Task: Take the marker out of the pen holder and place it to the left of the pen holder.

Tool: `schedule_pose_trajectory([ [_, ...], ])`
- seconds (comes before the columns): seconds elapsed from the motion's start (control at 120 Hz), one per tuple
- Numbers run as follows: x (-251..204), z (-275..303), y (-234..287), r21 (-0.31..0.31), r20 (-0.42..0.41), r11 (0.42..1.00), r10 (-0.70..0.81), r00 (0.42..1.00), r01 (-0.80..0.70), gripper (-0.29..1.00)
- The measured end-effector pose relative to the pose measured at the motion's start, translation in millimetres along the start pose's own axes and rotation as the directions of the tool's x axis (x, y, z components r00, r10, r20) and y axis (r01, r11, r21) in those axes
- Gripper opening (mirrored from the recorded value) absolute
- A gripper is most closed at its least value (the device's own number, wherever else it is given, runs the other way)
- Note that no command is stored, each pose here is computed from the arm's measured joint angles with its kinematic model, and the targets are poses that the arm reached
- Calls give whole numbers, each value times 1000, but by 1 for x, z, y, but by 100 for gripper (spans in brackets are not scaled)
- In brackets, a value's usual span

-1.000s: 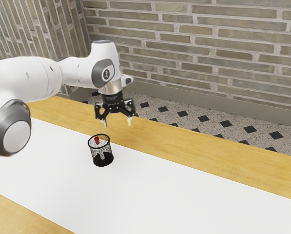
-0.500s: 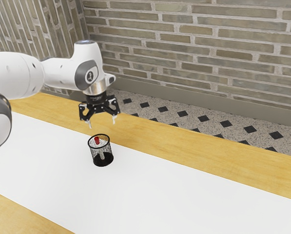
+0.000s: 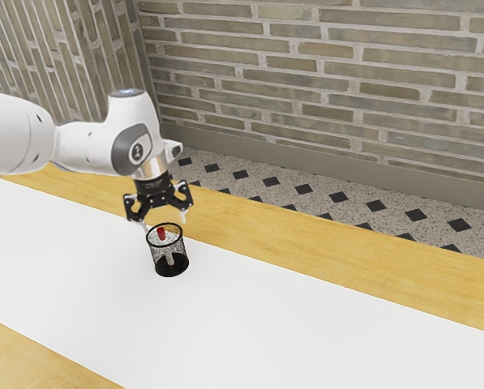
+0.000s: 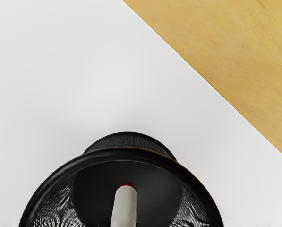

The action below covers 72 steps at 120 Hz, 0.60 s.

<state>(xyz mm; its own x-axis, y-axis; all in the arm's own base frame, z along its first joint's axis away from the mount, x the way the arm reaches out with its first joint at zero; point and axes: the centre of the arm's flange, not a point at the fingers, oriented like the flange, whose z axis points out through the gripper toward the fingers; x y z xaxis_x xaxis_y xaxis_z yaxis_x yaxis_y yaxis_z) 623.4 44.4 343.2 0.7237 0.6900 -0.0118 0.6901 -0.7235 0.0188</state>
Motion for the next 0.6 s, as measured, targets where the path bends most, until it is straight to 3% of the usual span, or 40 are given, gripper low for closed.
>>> schedule_pose_trajectory([
  [0.292,-19,1,-2,-33,5,999,-3,1000,3,67],
  [0.6,-28,3,-12,-27,27,1000,-12,1000,13,60],
])
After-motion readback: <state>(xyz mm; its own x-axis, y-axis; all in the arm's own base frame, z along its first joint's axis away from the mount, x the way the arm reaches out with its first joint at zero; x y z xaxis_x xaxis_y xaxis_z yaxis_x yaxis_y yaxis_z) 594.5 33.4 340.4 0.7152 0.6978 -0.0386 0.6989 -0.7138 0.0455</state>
